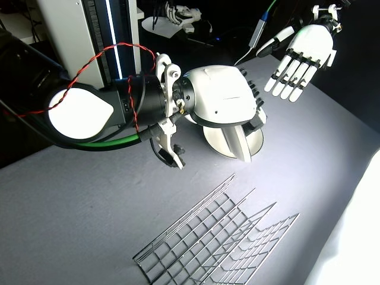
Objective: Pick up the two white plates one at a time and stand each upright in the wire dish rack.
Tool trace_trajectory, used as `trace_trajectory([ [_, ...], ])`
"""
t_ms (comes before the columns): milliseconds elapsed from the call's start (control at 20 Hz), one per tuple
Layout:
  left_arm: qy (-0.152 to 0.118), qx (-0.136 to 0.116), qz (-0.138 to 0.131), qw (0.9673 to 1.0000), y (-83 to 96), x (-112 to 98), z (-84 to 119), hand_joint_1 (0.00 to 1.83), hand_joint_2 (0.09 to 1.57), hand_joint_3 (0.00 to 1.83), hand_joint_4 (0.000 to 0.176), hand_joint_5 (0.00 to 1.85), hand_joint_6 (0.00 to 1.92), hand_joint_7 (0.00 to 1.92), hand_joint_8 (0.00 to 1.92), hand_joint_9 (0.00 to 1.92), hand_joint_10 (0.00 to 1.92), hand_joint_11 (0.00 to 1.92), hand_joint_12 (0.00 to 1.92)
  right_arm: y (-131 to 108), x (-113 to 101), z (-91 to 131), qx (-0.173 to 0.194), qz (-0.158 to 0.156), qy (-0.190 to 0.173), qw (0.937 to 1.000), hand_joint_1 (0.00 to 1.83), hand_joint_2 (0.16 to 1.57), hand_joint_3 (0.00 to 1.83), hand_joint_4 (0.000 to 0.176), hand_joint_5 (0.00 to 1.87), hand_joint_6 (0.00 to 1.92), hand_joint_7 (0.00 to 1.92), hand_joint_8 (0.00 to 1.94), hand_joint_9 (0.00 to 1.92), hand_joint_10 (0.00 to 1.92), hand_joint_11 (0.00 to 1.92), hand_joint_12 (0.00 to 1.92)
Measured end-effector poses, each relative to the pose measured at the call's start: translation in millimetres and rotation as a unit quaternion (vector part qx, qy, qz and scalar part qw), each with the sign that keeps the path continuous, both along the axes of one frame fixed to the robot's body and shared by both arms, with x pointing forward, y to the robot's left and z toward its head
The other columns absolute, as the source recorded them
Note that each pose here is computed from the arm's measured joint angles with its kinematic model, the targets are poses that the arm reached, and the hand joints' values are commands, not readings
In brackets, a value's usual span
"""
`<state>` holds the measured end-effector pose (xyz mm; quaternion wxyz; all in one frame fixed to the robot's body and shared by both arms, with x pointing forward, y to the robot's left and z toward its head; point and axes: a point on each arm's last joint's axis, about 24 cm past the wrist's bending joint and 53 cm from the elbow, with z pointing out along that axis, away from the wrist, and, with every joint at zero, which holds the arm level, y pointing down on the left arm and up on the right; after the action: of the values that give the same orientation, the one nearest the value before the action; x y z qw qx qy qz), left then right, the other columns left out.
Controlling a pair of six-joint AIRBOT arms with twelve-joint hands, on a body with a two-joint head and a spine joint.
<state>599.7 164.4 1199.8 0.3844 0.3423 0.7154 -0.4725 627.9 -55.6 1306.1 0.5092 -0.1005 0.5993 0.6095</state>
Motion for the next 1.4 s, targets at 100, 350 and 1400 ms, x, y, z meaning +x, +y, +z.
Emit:
trace_trajectory([
  [100,0.003,0.004,0.0,1.0,0.1,1,-4,0.0,1.13,0.0,0.0,0.14,0.0,0.11,0.0,0.06,0.0,0.01,0.03,-8,10,8,0.033,-0.021,0.034,0.9987,1.37,1.05,0.0,0.0,1.1,0.77,1.18,0.57,1.03,0.96,0.78,1.15],
  [350,0.011,0.019,-0.001,0.9998,-10.6,5,-23,0.0,1.14,0.0,0.0,0.17,0.01,0.14,0.01,0.09,0.01,0.03,0.04,-25,37,12,0.087,-0.069,0.116,0.987,1.38,1.06,0.0,0.0,1.08,0.8,1.15,0.61,0.99,1.07,0.77,1.18],
  [1400,0.045,0.039,0.038,0.9975,-35.9,10,-74,0.0,1.14,0.0,0.0,0.18,0.0,0.15,0.01,0.09,0.01,0.01,0.07,-118,92,8,0.218,-0.18,0.262,0.9229,1.39,1.05,0.0,0.0,1.11,0.77,1.16,0.57,1.0,1.07,0.78,1.19],
])
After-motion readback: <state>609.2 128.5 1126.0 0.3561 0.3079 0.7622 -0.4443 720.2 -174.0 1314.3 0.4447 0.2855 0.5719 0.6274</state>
